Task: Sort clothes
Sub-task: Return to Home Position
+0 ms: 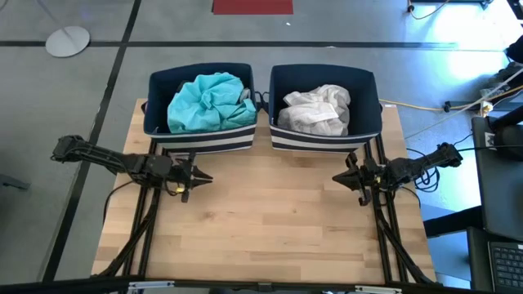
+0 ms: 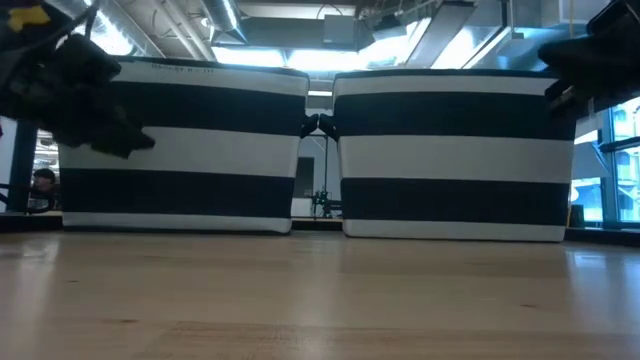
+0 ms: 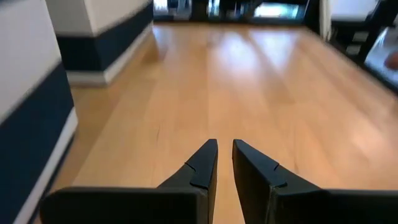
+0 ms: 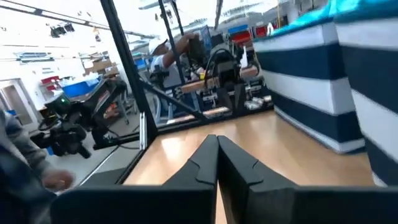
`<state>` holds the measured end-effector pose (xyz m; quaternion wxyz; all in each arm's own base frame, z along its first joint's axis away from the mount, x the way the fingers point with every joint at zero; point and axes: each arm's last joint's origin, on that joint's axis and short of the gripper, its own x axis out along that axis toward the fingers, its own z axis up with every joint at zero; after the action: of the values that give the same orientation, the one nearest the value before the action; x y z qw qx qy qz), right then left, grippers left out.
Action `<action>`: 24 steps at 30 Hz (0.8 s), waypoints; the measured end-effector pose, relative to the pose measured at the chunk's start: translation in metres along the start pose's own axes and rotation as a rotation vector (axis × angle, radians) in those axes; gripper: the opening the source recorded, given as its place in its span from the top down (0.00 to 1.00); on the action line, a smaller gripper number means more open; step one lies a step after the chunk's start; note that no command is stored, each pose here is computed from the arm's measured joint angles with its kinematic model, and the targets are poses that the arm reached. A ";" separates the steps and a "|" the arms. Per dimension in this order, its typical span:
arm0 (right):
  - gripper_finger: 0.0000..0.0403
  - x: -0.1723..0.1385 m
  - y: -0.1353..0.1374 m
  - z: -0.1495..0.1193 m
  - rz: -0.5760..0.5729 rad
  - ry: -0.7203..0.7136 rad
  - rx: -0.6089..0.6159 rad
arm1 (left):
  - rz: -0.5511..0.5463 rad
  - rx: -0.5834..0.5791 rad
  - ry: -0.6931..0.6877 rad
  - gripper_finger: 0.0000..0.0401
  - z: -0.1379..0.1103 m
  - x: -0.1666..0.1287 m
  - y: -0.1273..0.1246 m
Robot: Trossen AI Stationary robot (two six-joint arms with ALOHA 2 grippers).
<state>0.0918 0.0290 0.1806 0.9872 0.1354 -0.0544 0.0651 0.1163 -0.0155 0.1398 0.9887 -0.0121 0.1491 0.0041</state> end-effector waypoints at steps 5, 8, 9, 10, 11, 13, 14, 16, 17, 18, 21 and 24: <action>0.98 0.000 0.001 0.004 0.002 -0.005 0.033 | 0.002 0.007 0.049 0.90 -0.005 0.001 0.000; 0.98 0.000 0.000 0.002 -0.001 0.009 0.029 | 0.001 0.007 0.048 0.90 -0.005 0.001 0.000; 0.98 0.000 0.000 0.002 -0.002 0.014 0.028 | 0.001 0.007 0.048 0.90 -0.005 0.001 0.000; 0.98 0.000 0.000 0.001 -0.003 0.019 0.027 | 0.001 0.007 0.048 0.90 -0.005 0.001 0.000; 0.98 0.000 0.000 0.001 -0.004 0.023 0.026 | 0.001 0.007 0.048 0.90 -0.005 0.001 0.000; 0.98 0.000 0.000 0.001 -0.003 0.022 0.026 | 0.001 0.007 0.048 0.90 -0.005 0.001 0.000; 0.98 0.000 0.000 0.001 -0.002 0.020 0.027 | 0.001 0.009 0.049 0.90 -0.005 0.001 0.000; 0.98 0.000 0.000 0.001 -0.002 0.019 0.027 | 0.000 0.032 0.049 0.90 -0.005 0.001 0.000; 0.98 0.000 0.000 0.001 -0.002 0.019 0.027 | -0.001 0.056 0.049 0.90 -0.005 0.001 0.000; 0.98 0.000 0.000 0.001 -0.002 0.019 0.027 | -0.002 0.077 0.049 0.90 -0.005 0.001 0.000; 0.98 0.000 0.000 0.001 -0.003 0.025 0.027 | -0.001 0.087 0.048 0.90 -0.005 0.001 0.000; 0.98 0.000 0.000 0.001 -0.002 0.024 0.028 | 0.037 0.032 0.021 0.90 -0.002 0.000 0.001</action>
<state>0.0913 0.0289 0.1817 0.9858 0.1482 -0.0417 0.0664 0.1157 -0.0144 0.1376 0.9869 0.0066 0.1599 0.0198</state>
